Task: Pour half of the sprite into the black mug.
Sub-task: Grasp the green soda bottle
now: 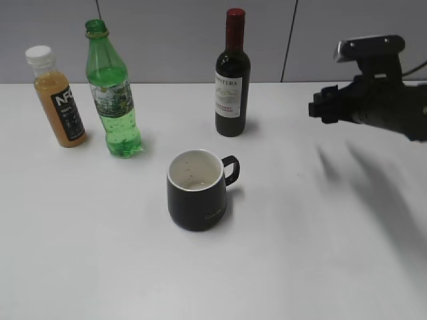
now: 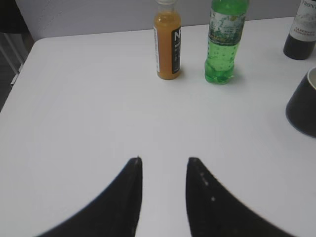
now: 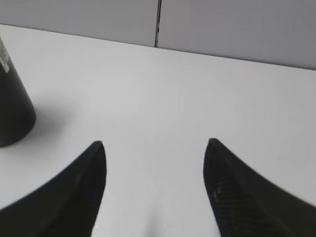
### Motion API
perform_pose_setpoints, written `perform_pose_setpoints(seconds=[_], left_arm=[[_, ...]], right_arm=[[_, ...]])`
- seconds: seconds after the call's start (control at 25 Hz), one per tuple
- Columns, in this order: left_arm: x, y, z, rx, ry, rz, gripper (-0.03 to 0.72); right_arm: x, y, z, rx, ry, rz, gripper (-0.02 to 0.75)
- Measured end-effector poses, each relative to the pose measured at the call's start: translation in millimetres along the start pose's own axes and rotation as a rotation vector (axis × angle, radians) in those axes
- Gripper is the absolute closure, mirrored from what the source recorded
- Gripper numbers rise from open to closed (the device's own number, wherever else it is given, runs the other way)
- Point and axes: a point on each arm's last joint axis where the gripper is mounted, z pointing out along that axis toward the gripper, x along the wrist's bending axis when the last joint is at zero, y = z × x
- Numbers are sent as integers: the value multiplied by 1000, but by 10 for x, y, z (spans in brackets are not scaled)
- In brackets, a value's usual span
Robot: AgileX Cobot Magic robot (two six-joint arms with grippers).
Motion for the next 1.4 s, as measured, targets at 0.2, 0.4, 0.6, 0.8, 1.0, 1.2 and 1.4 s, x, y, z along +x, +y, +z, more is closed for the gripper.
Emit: perform_pose_setpoints(seconds=[0.2,0.4,0.6,0.8,1.0,1.2,1.4], left_arm=[[0,0,0,0,0,0,449],[0,0,0,0,0,0,446],[0,0,0,0,0,0,302],[0,-1,1,0,0,0,35],[0,-2,3,1,0,0,10],[0,-2,3,1,0,0,19],[0,-2,3,1,0,0,53]], right_arm=[[-237,634,134,161,38,57,181],[-495,968,171,417,86,65,133],[-582,1173,73,610,90,-21,132],[-626,1182,-58,756,70,-76,132],[-627,1085,-205,852,60,-66,135],[-581,1011,-567,867,75,-46,142],[-522,792,-1001,888,90,-30,143]])
